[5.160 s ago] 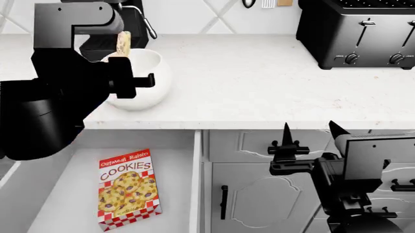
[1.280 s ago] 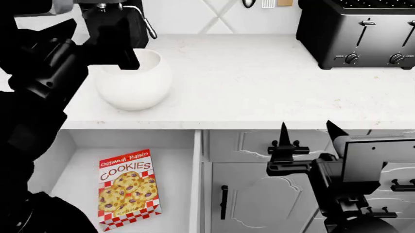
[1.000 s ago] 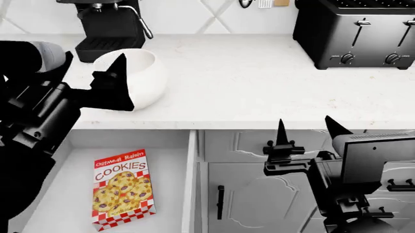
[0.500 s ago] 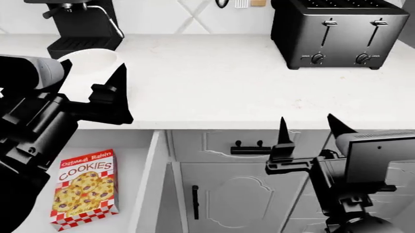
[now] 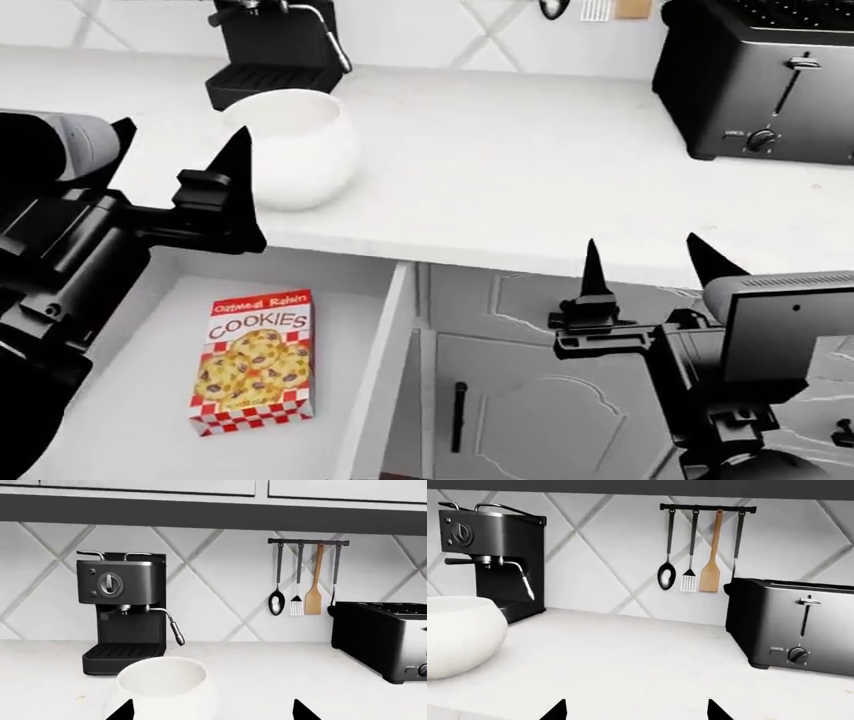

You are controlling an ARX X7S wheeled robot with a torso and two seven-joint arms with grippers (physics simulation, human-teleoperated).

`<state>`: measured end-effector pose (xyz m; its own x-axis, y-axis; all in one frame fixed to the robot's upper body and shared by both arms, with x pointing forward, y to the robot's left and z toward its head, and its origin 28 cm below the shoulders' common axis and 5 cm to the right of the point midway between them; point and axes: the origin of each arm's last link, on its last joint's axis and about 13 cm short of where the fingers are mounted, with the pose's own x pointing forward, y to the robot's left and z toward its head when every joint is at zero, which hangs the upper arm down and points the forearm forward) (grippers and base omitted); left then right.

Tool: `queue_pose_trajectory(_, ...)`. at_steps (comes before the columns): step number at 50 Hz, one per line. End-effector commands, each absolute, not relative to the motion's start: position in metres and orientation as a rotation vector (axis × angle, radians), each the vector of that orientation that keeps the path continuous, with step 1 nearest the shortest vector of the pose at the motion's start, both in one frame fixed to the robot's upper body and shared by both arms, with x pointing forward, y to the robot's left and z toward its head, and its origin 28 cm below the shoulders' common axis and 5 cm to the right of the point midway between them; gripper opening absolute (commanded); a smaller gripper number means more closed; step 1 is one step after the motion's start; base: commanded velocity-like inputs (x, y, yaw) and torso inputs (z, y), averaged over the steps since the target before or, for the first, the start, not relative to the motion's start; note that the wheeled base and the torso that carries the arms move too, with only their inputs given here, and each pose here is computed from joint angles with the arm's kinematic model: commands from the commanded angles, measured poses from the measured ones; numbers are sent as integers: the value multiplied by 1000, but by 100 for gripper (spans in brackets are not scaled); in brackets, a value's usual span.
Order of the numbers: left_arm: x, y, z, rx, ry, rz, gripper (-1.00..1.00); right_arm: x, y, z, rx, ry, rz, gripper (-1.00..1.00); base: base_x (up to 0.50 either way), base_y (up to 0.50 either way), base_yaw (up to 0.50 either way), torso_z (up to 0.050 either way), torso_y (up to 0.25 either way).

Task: Place the bar in the bowl and close the drawer.

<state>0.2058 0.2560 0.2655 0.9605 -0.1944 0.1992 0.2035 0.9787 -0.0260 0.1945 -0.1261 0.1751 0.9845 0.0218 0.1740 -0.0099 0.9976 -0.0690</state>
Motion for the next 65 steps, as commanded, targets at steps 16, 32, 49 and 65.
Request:
queue_pose_trajectory(16,204,258,266,-53,-200,-190,100,194,-126,177,-71,-185,9,100,0,0,500,0,0)
queue_pose_trajectory(32,205,259,267,-58,-200,-183,100,194,-126,179,-73,-188,12,100,0,0,500,0,0)
queue_pose_trajectory(49,205,261,264,-61,-194,-174,100,194,-126,180,-76,-192,8,100,0,0,500,0,0)
queue_pose_trajectory(65,204,262,264,-65,-195,-168,100,193,-126,180,-78,-195,8,100,0,0,500,0,0)
